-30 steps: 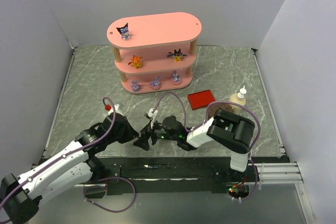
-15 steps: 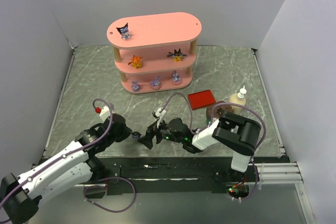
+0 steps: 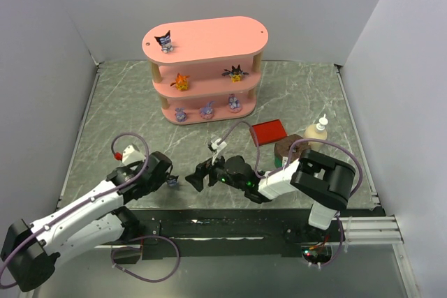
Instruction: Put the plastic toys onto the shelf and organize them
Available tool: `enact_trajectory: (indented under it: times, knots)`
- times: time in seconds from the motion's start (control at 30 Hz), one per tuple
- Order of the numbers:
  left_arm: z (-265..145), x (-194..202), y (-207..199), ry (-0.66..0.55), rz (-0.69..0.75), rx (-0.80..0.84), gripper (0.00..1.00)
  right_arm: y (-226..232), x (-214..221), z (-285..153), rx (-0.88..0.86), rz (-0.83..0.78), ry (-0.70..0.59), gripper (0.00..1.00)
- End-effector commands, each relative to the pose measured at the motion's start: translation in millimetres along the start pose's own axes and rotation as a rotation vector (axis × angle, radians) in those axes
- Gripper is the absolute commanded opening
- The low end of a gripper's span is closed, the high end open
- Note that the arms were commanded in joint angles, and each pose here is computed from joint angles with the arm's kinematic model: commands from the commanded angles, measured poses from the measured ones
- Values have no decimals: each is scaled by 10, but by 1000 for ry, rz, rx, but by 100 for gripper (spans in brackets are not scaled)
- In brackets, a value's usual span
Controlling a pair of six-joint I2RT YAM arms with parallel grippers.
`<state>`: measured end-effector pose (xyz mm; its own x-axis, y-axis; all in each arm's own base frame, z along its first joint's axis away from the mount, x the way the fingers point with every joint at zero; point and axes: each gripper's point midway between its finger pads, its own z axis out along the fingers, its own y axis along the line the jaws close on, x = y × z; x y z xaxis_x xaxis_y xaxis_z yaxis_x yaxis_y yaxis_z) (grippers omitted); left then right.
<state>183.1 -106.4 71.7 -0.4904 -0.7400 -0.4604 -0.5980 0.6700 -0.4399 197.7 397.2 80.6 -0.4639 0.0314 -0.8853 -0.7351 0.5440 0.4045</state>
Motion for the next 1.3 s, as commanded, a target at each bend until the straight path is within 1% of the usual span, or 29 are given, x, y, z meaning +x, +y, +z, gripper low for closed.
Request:
enact_trajectory:
  times: [0.0,0.2,0.3,0.33,0.4,0.47,0.5,0.57,0.67,0.8,1.0,1.1,1.27]
  knots:
    - [-25,-71,-32,-29,-79,-45,1,-26,-151,6,26,23,-51,100]
    - [-34,-52,-34,-18,-130,-47,5,-31,-105,39,32,19,-30,100]
    - [-66,-84,-12,-27,-164,-50,6,-14,-65,91,39,11,-30,100]
    - [-71,-92,-2,-30,-173,-53,6,-35,-60,113,61,-7,-35,100]
    - [-74,-96,27,-33,-197,-56,6,77,21,208,85,-48,-17,100]
    - [-69,-92,45,-33,-210,-60,6,81,35,275,164,-110,-29,100]
    - [-63,-87,49,-32,-219,-61,6,241,100,336,156,-133,-27,100]
    - [-46,-68,94,-31,-218,-89,7,256,103,376,203,-157,-51,100]
    - [-37,-47,110,-25,-217,-111,8,398,189,442,190,-159,-50,100]
    - [-12,-13,110,-14,-213,-118,8,528,357,511,166,-168,-12,100]
    - [-17,-16,125,-16,-237,-122,7,516,463,657,233,-192,-8,100]
    - [-18,-10,127,-13,-239,-119,6,470,489,743,277,-197,-16,97]
    - [-12,5,126,-7,-239,-121,6,427,547,847,331,-223,-32,86]
